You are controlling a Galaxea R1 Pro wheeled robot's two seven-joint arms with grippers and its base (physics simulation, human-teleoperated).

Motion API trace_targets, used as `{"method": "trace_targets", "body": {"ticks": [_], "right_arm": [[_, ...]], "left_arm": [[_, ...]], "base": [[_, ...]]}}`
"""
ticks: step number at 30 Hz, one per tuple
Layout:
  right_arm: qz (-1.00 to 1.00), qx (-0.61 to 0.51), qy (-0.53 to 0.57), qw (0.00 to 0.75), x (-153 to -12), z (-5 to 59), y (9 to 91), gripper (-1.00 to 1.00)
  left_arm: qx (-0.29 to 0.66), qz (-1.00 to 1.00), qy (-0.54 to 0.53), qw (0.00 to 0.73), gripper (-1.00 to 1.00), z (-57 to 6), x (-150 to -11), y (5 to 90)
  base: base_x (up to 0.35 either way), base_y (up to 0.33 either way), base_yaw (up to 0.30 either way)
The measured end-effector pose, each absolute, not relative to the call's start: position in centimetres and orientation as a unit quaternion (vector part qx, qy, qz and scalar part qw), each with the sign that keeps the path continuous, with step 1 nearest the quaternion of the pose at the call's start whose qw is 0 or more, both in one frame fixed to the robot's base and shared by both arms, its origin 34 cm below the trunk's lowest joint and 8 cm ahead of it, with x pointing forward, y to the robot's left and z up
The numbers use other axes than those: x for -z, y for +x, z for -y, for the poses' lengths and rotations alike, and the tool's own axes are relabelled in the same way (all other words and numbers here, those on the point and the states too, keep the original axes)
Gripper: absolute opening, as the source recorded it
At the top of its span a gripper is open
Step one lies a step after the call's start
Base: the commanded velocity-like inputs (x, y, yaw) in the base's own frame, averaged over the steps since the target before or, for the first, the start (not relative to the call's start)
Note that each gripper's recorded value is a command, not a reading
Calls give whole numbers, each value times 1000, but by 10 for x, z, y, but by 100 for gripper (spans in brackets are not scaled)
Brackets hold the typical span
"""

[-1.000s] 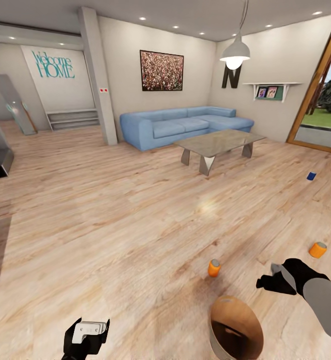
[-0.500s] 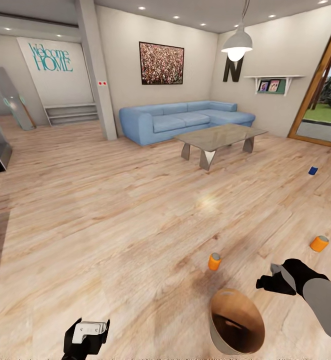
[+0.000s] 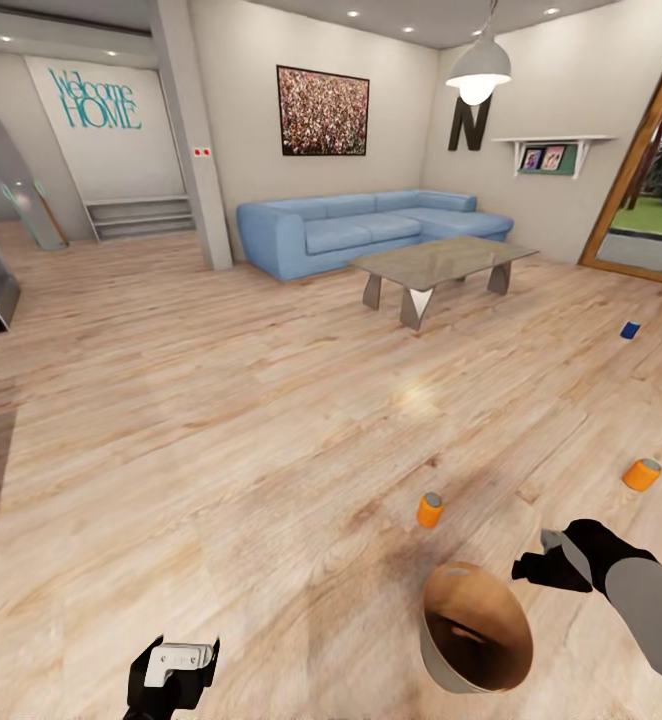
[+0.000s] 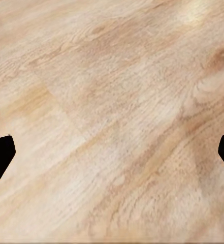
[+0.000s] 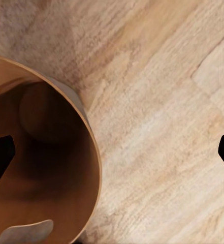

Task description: Put the three can of soda from the living room inside the tash can in the kitchen.

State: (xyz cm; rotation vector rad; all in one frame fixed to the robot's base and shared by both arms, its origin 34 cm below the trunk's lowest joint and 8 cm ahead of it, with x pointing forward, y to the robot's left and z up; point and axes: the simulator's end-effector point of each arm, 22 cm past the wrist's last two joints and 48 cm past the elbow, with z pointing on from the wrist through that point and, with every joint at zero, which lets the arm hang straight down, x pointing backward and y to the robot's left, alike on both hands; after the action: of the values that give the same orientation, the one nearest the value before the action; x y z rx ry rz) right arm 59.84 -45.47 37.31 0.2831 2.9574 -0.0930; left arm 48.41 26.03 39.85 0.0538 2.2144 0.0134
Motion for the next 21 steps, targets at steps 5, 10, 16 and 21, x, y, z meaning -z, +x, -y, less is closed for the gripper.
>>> {"method": "trace_targets", "body": {"ticks": [5,10,16,21], "right_arm": [[-992,32,95,80,-358,455,593,100],[-992,32,95,76,-343,454,589,100],[-993,32,94,71,-325,454,583,100],[-993,31,94,67,-320,452,581,100]], "left_arm": [[-5,-896,22,443,100,-260,-385,480],[-5,-898,21,439,100,-260,-370,476],[-5,-900,21,435,100,-260,-353,470],[-5,-902,21,431,100,-261,-351,469]], "base": [[0,0,0],[0,0,0],[0,0,0],[0,0,0]]}}
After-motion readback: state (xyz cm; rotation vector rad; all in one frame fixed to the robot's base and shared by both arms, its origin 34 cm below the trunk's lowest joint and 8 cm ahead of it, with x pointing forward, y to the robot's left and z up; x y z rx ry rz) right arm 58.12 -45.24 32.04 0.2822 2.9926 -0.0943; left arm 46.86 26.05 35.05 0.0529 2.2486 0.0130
